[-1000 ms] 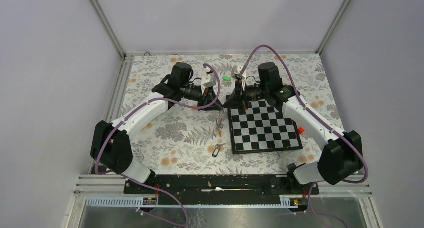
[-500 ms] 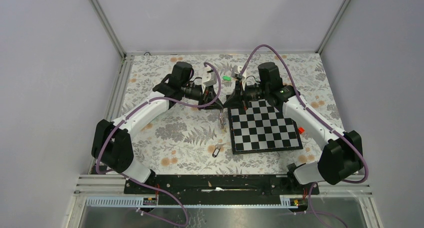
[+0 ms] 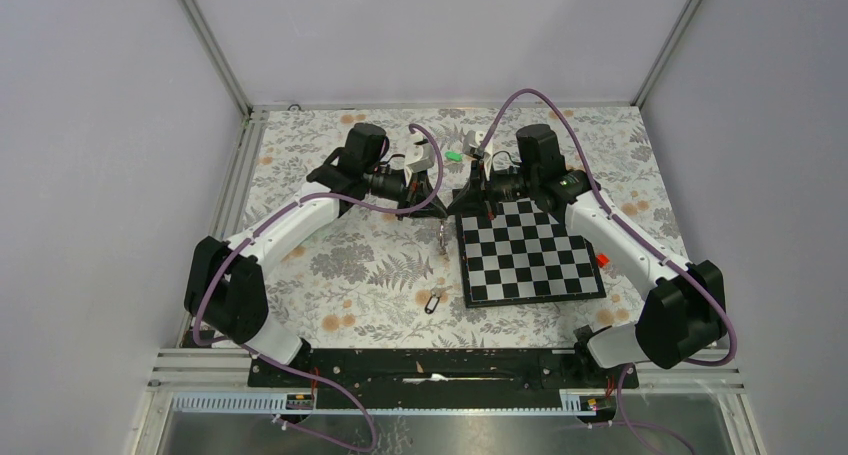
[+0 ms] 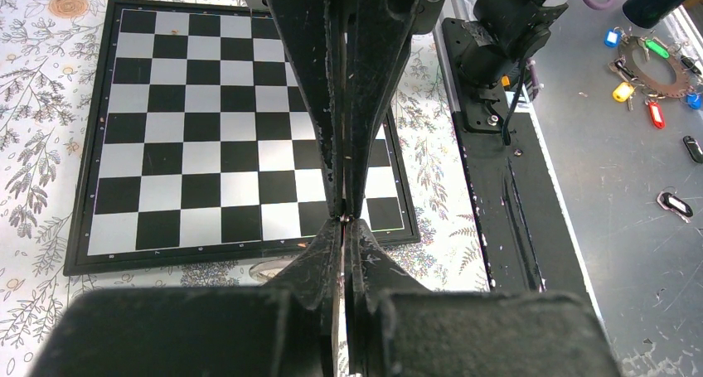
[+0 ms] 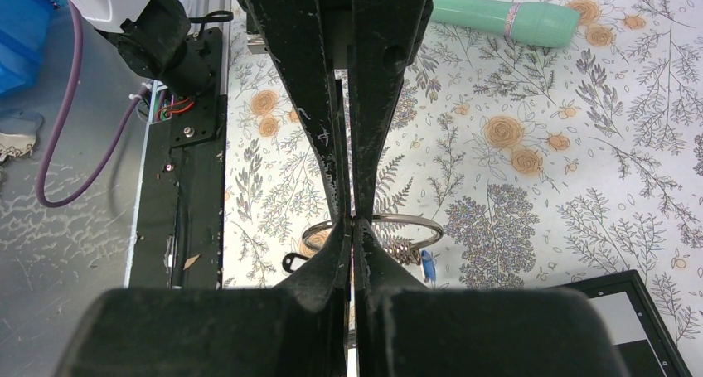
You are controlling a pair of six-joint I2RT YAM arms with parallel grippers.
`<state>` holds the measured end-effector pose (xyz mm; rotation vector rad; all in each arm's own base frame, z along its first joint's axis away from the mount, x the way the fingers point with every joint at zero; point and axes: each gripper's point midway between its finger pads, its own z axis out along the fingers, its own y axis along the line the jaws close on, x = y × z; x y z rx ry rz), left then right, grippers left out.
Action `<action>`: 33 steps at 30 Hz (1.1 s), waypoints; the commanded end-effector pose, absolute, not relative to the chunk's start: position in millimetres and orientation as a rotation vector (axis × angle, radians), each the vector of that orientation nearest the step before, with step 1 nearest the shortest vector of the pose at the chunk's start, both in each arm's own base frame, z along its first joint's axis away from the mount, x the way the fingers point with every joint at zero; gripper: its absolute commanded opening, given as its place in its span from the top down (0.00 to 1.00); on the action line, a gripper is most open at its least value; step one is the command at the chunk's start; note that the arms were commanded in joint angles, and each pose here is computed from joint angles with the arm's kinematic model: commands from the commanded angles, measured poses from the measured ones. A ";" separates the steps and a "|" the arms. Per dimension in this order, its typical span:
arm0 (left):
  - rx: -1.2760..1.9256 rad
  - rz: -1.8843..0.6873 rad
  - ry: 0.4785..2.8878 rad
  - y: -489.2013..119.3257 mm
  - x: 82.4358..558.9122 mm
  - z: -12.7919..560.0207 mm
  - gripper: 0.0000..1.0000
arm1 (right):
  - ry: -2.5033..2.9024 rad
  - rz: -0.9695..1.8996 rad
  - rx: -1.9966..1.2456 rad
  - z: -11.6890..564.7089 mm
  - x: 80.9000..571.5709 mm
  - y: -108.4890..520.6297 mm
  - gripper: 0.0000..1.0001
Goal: Put the keys on the keyring
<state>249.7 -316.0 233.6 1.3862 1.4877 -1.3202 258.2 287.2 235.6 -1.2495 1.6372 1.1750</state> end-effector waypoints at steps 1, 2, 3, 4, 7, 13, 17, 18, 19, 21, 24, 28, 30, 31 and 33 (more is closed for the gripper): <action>1.416 -1.320 1.366 -322.6 249.2 258.0 1.00 | 1.550 1.149 -1.267 255.8 256.6 289.7 1.00; 1.414 -1.317 1.367 -322.5 249.6 258.1 0.99 | 1.550 1.149 -1.268 255.8 256.4 289.7 1.00; 1.414 -1.313 1.365 -322.4 249.7 259.1 0.97 | 1.549 1.149 -1.268 255.8 256.4 289.7 1.00; 1.414 -1.313 1.365 -322.3 249.7 259.6 0.95 | 1.549 1.149 -1.268 256.0 256.4 289.8 1.00; 1.413 -1.309 1.363 -322.0 249.3 260.8 0.92 | 1.550 1.149 -1.268 256.0 256.4 289.5 1.00; 1.412 -1.306 1.363 -321.8 249.5 261.4 0.91 | 1.548 1.147 -1.268 256.6 256.1 289.3 1.00; 1.410 -1.305 1.363 -321.5 250.0 262.4 0.88 | 1.552 1.148 -1.267 255.5 256.1 289.3 1.00; 1.410 -1.305 1.363 -321.7 250.4 262.5 0.86 | 1.550 1.149 -1.269 255.5 256.1 289.5 1.00; 1.410 -1.308 1.363 -321.7 250.0 262.5 0.85 | 1.549 1.149 -1.268 256.4 256.1 289.5 1.00; 1.411 -1.315 1.363 -321.6 249.1 262.0 0.84 | 1.552 1.148 -1.268 255.2 256.6 289.6 1.00; 1.412 -1.321 1.363 -321.5 248.1 261.6 0.85 | 1.555 1.149 -1.268 254.2 256.5 289.5 1.00; 1.411 -1.319 1.365 -321.1 247.8 260.7 0.88 | 1.554 1.148 -1.269 254.2 256.8 289.6 1.00; 1.411 -1.319 1.365 -321.1 247.9 261.2 0.90 | 1.555 1.149 -1.268 254.0 256.7 289.6 1.00; 1.410 -1.314 1.362 -320.9 248.6 262.4 0.90 | 1.555 1.151 -1.270 253.7 256.1 289.7 1.00; 1.410 -1.313 1.362 -320.8 248.6 262.9 0.92 | 1.555 1.149 -1.269 253.9 256.7 289.6 1.00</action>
